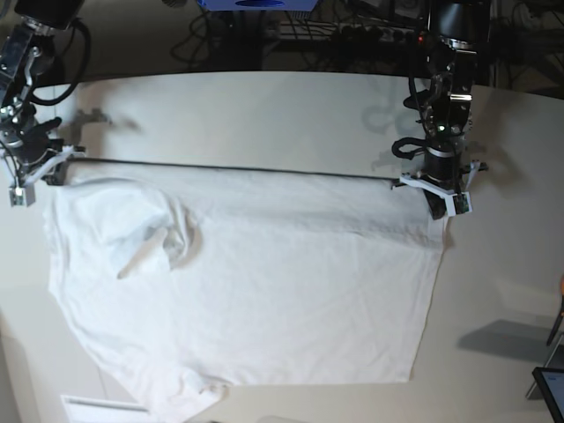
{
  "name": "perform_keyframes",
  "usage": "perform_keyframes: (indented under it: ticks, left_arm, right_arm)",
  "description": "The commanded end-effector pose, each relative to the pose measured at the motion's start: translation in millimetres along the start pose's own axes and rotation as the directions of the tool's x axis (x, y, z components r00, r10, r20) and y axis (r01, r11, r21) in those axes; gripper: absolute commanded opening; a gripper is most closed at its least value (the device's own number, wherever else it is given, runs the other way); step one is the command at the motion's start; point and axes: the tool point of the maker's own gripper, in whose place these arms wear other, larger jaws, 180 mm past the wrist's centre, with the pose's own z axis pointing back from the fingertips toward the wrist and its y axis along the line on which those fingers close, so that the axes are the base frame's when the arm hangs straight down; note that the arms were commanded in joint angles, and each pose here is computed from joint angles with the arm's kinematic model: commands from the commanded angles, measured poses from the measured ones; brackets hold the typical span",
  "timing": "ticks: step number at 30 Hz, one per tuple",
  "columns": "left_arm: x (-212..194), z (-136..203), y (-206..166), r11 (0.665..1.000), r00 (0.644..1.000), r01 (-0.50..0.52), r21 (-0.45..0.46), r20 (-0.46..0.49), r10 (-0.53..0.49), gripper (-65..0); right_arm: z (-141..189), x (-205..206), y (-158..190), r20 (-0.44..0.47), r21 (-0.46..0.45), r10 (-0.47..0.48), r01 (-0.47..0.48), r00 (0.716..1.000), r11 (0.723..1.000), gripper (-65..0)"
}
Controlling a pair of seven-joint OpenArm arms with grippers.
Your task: Fold the T-shirt properly
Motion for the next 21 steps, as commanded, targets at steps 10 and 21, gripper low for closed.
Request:
perform_keyframes:
  ticks: [10,21]
  left_arm:
    - [34,7,36,0.989,0.99,-0.102,0.106,0.107,0.091,-65.0]
    - [82,18,15,0.993,0.97,-0.113,0.039,0.222,0.102,-65.0]
  right_arm:
    - [0,12,-13,0.028,-0.018,0.006,-0.006,1.0,1.0,-63.8]
    - [38,65,6,0.185,-0.047,0.125,-0.119,0.975,0.992,-63.8]
